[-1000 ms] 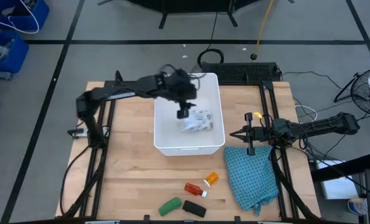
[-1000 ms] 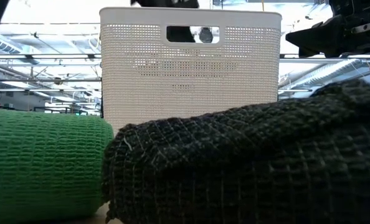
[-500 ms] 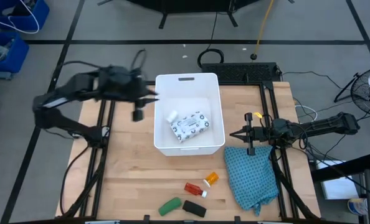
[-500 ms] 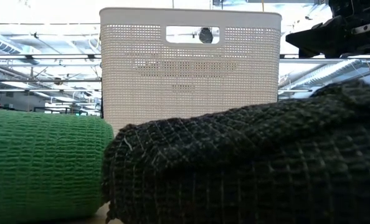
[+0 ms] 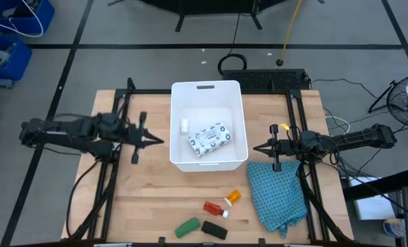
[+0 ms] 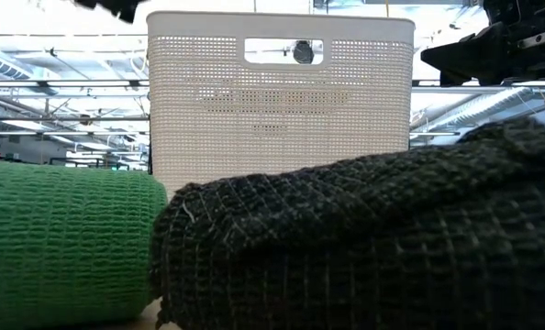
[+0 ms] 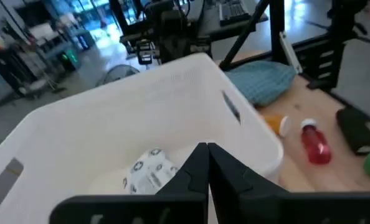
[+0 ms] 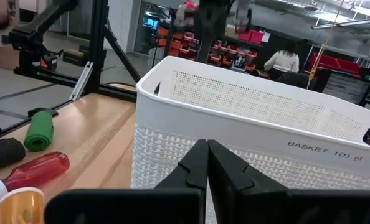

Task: Pick & place medical supplies in basket/bin
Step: Put the orange medicine bottle into the white bin

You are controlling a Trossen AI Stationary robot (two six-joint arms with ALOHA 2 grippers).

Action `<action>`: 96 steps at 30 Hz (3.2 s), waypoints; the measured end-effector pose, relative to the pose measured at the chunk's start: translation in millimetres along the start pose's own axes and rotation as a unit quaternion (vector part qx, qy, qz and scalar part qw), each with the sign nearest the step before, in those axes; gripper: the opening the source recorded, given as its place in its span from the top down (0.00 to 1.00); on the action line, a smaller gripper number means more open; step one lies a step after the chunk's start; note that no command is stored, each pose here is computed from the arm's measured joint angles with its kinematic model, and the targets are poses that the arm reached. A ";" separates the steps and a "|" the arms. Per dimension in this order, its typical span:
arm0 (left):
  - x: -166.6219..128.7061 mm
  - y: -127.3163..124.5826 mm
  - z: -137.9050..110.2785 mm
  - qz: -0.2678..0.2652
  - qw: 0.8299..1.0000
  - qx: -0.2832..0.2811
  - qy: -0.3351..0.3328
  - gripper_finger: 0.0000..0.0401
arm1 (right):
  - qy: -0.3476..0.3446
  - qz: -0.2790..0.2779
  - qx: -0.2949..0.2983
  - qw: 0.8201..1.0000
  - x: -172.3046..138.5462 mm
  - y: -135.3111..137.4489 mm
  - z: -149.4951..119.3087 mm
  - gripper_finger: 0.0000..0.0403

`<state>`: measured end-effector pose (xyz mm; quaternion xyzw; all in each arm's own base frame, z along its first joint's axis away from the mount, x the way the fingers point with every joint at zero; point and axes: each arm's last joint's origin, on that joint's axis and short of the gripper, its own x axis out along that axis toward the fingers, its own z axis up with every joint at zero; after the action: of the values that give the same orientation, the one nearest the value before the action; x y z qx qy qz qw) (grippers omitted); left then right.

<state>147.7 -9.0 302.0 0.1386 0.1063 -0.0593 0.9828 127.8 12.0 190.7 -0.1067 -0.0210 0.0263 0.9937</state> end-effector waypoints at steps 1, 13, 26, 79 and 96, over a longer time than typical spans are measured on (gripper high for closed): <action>-2.3 -4.3 -10.6 -0.002 1.000 0.004 -0.006 0.99 | 0.000 0.000 0.000 1.000 0.0 0.0 0.0 1.00; -20.0 -28.6 -84.9 -0.003 0.987 -0.030 -0.160 1.00 | 0.000 0.000 -0.001 1.000 0.0 0.0 0.1 1.00; -8.1 -37.2 -118.1 0.010 0.988 0.001 -0.156 0.97 | -0.003 -0.001 -0.008 1.000 0.0 -0.1 0.6 1.00; -7.6 -32.6 -121.7 0.092 0.987 -0.046 -0.124 0.94 | 0.298 0.177 -0.046 0.937 157.3 130.1 93.9 0.37; -7.5 -33.0 -121.9 0.084 0.987 -0.055 -0.124 0.94 | 0.452 0.197 -0.057 0.868 169.9 163.7 15.1 0.32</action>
<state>112.1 -5.1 180.6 0.0844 -0.0253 0.0128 0.9960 288.7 184.6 176.6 -0.1658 0.4501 0.1692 0.8610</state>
